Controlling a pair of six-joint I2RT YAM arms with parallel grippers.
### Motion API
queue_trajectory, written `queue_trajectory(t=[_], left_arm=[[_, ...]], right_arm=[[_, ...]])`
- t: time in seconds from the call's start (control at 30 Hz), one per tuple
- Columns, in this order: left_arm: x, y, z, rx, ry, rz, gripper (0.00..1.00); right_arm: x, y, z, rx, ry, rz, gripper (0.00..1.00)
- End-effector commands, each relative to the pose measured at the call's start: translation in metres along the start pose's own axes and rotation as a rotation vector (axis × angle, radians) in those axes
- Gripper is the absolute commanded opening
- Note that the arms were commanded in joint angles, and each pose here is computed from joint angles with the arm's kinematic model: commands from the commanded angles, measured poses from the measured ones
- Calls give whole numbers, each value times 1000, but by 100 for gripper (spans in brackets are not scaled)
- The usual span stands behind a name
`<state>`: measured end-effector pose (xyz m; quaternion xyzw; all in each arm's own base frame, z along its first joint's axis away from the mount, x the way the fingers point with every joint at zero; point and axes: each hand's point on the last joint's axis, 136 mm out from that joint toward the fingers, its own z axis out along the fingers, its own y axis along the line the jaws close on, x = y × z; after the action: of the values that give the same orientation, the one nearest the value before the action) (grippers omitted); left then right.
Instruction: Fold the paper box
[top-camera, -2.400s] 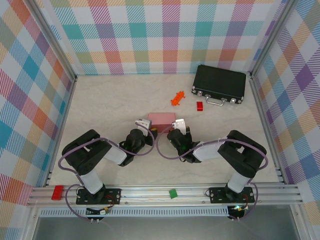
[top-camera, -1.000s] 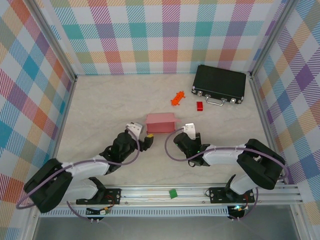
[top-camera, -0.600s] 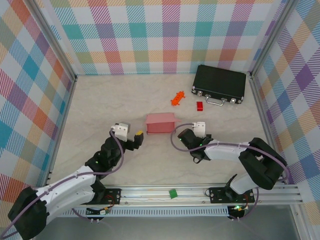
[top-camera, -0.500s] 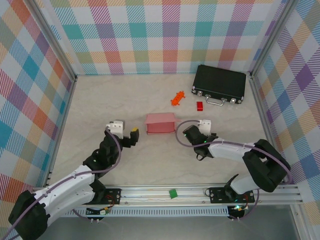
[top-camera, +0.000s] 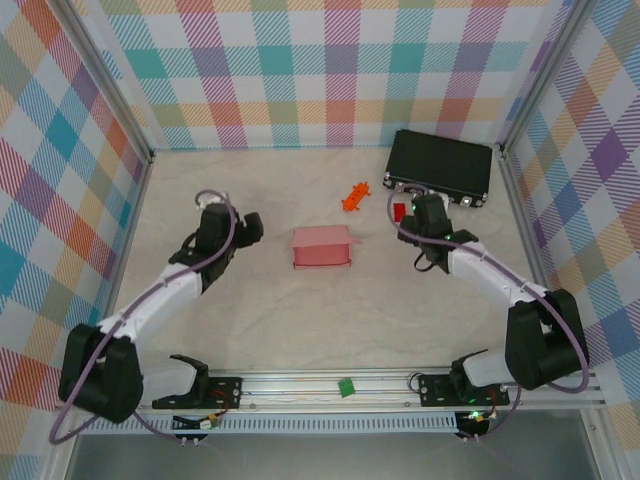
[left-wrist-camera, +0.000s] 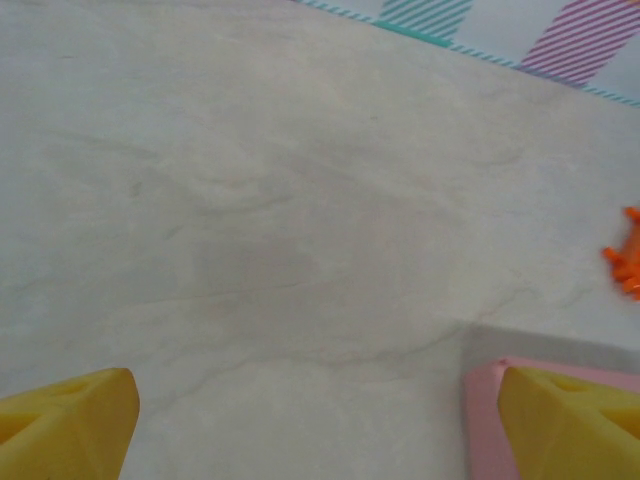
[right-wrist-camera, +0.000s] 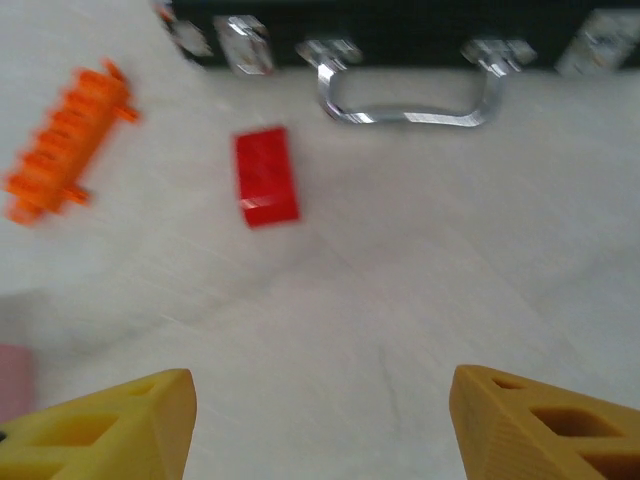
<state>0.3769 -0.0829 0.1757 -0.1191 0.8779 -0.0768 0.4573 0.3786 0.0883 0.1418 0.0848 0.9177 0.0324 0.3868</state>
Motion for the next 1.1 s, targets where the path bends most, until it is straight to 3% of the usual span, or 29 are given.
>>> queue_trajectory(t=[0.0, 0.3, 0.7, 1.07], left_arm=[[0, -31, 8, 116, 127, -13, 92], [14, -74, 24, 231, 359, -83, 88], [63, -96, 37, 251, 538, -90, 64], [86, -99, 41, 250, 607, -75, 53]], right_arm=[[-8, 46, -7, -224, 98, -74, 68], [-10, 123, -9, -528, 298, -81, 63], [39, 149, 14, -541, 463, -110, 56], [57, 151, 24, -525, 512, -116, 52]])
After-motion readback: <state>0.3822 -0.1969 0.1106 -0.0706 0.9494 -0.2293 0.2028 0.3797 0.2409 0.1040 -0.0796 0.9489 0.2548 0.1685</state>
